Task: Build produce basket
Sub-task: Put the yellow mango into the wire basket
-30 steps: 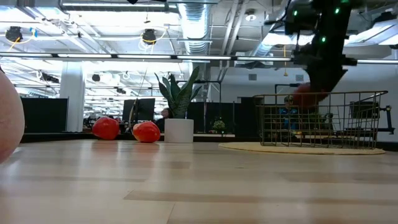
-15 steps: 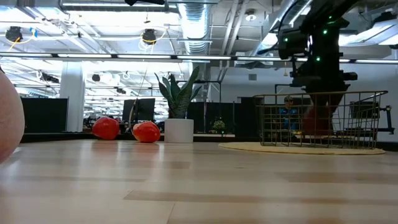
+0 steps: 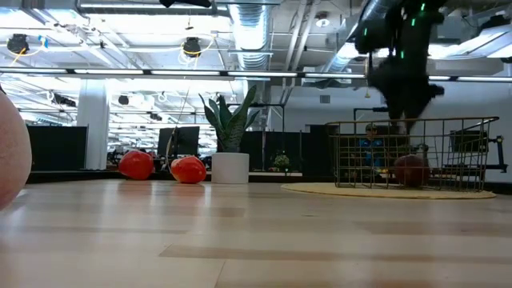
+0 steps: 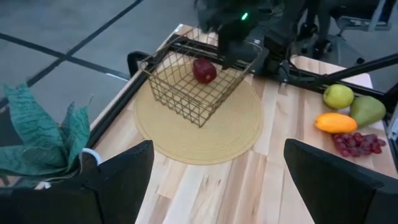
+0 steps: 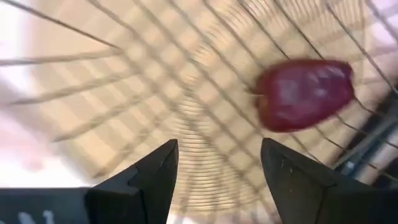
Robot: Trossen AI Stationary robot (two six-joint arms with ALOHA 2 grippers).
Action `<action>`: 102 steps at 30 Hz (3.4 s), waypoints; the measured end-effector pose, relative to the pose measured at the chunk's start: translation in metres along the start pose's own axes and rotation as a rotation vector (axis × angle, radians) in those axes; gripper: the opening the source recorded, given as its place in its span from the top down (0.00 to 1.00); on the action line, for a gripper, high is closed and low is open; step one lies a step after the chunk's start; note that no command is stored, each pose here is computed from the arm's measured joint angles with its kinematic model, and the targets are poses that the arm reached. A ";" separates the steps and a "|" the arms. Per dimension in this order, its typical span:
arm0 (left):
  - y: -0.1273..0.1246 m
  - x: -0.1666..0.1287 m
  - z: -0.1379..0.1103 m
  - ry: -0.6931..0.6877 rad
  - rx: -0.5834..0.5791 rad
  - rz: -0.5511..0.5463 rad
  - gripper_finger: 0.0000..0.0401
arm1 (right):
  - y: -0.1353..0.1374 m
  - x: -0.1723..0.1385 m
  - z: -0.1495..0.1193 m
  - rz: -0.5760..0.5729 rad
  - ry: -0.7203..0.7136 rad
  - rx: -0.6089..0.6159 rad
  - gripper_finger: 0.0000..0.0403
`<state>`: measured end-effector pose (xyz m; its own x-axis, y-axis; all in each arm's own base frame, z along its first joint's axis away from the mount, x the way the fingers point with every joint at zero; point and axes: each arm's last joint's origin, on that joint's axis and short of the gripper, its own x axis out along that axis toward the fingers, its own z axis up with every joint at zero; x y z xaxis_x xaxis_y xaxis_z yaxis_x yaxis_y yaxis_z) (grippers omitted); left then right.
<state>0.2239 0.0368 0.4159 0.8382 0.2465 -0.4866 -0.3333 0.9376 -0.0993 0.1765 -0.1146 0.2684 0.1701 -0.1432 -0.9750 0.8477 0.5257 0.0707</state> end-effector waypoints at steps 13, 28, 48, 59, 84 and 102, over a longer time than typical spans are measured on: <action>0.000 0.000 0.000 0.002 -0.047 -0.003 0.13 | 0.029 -0.092 -0.085 0.367 0.193 0.096 0.38; 0.000 0.000 0.000 0.002 -0.050 -0.003 0.13 | 0.086 -0.096 -0.191 0.203 0.329 0.200 0.13; 0.000 0.000 0.001 -0.006 -0.041 -0.005 0.13 | 0.153 0.009 -0.262 0.002 0.268 0.242 0.06; 0.006 0.001 0.003 -0.019 -0.061 0.017 0.13 | 0.135 0.058 -0.276 0.070 0.298 0.230 0.07; 0.012 0.001 0.004 -0.029 -0.070 0.041 0.13 | 0.115 0.017 -0.241 0.133 0.168 0.232 0.37; 0.012 0.001 0.004 -0.029 -0.059 0.041 0.13 | 0.021 -0.069 -0.107 0.114 -0.252 0.128 0.37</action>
<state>0.2225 0.0496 0.4179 0.8351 0.2921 -0.4661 -0.3917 0.9107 -0.1310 0.1289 -0.0041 0.3149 0.3735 -0.3017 -0.8772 0.8698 0.4426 0.2181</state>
